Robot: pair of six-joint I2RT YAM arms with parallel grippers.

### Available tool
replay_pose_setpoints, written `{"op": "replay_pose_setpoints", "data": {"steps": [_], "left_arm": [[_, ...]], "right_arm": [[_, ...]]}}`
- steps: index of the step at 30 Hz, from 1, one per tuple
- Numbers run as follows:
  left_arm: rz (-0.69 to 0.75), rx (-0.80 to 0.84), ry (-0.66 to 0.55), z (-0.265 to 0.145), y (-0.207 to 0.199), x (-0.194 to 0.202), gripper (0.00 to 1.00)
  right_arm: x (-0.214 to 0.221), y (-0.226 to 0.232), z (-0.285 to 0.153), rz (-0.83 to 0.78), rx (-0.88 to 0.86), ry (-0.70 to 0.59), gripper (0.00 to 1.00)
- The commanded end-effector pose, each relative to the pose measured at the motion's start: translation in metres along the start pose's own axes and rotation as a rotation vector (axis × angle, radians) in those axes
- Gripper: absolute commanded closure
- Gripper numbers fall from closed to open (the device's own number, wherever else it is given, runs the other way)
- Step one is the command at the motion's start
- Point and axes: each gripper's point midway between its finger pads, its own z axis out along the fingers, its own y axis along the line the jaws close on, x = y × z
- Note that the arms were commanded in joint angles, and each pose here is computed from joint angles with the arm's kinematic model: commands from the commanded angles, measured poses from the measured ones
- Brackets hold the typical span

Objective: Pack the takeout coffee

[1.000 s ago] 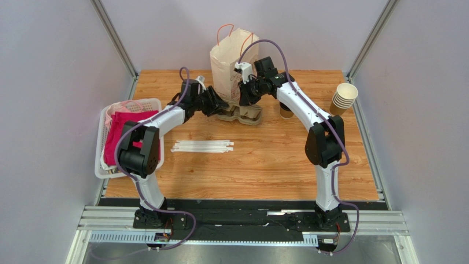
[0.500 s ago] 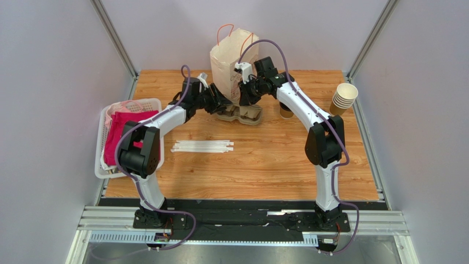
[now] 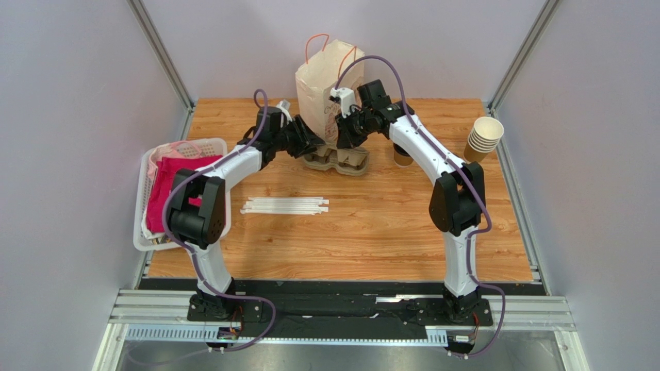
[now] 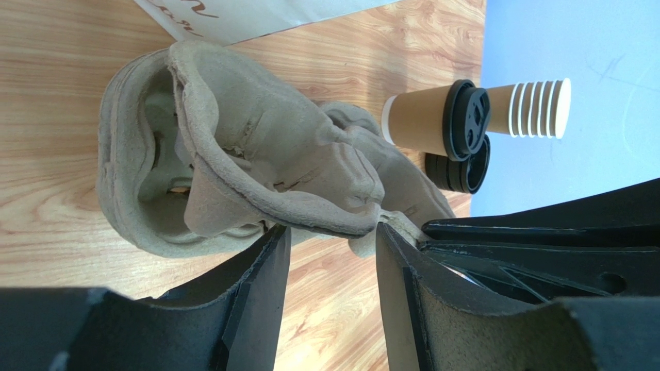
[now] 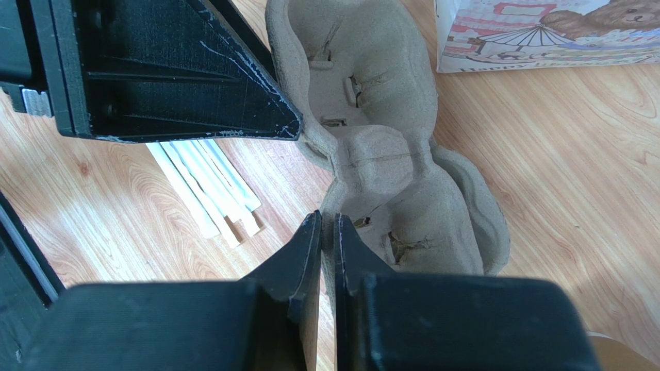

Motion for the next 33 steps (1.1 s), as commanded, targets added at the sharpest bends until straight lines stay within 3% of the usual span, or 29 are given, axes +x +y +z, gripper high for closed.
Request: {"op": "replay_pose_setpoints", "data": {"steps": [1, 18, 33], "left_arm": [[0.03, -0.015, -0.006, 0.0, 0.006, -0.001, 0.48], [0.086, -0.211, -0.001, -0.001, 0.049, 0.001, 0.5], [0.14, -0.215, 0.007, -0.008, 0.044, 0.001, 0.46]], "right_arm": [[-0.03, 0.008, -0.018, -0.061, 0.002, -0.09, 1.0], [-0.036, 0.007, -0.021, -0.033, -0.012, -0.112, 1.0], [-0.047, 0.0, -0.026, 0.021, 0.001, -0.153, 1.0]]}}
